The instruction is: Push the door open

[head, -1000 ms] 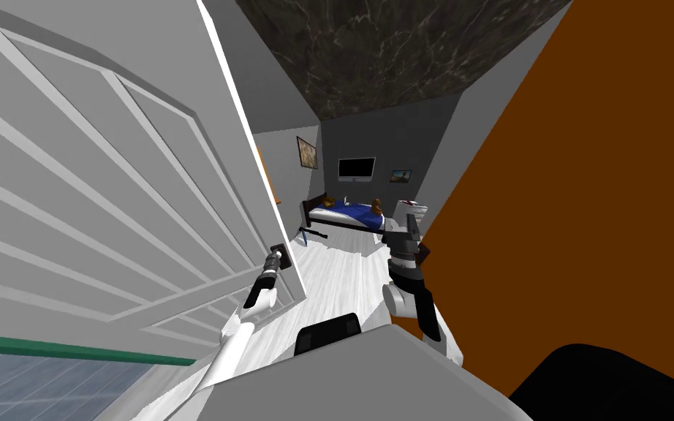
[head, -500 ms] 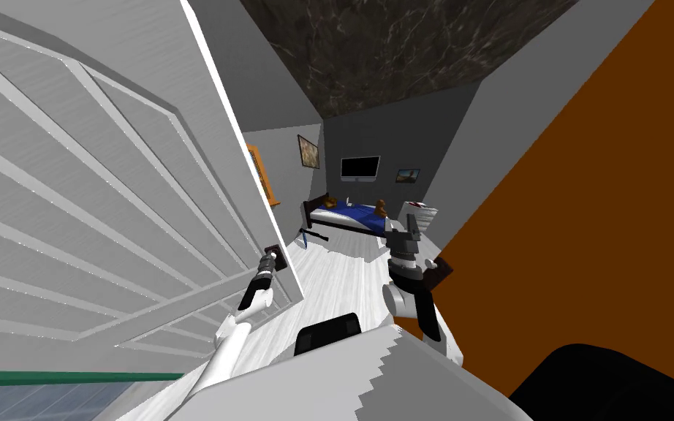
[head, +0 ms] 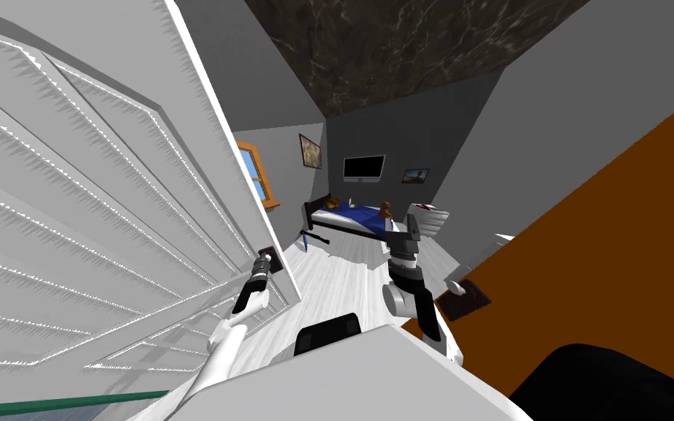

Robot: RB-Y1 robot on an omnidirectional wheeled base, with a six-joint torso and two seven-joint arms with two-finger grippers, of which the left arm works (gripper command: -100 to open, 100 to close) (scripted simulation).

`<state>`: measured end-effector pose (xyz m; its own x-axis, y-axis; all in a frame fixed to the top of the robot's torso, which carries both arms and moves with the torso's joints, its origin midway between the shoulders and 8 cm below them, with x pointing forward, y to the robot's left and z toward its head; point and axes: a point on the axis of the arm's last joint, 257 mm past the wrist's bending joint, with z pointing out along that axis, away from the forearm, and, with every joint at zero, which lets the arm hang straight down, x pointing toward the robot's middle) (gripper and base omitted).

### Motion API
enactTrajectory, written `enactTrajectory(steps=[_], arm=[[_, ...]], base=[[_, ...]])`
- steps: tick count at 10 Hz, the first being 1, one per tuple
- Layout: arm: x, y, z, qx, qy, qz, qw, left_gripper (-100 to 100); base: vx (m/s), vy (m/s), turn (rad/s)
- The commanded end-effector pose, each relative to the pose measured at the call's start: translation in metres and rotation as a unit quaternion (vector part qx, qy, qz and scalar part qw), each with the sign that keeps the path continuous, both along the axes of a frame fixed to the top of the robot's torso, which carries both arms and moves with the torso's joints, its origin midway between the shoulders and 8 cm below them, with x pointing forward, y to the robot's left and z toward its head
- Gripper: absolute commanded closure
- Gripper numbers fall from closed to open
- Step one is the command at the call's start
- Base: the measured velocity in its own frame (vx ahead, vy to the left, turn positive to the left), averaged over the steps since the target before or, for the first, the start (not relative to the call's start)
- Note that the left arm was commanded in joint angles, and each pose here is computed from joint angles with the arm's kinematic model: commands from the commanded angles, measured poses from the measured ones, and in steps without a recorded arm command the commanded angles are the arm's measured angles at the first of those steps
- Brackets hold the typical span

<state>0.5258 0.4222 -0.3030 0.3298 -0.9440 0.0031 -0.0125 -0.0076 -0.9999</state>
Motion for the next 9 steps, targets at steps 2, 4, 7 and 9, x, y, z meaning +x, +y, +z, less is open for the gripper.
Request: enactTrajectory(steps=[2, 4, 7, 9], arm=[[-0.008, 0.027, 0.007, 0.005, -0.006, 0.023, 0.9997, 100], [-0.011, 0.036, 0.007, 0.005, -0.006, 0.032, 0.9995, 100], [-0.017, 0.051, 0.007, 0.004, -0.006, 0.048, 0.9988, 100], [-0.02, 0.057, 0.007, 0.004, -0.006, 0.056, 0.9984, 100]], base=[[0.214, -0.1, 0.086], [0.178, -0.053, 0.059], [0.161, -0.064, 0.058], [0.195, -0.069, 0.056]])
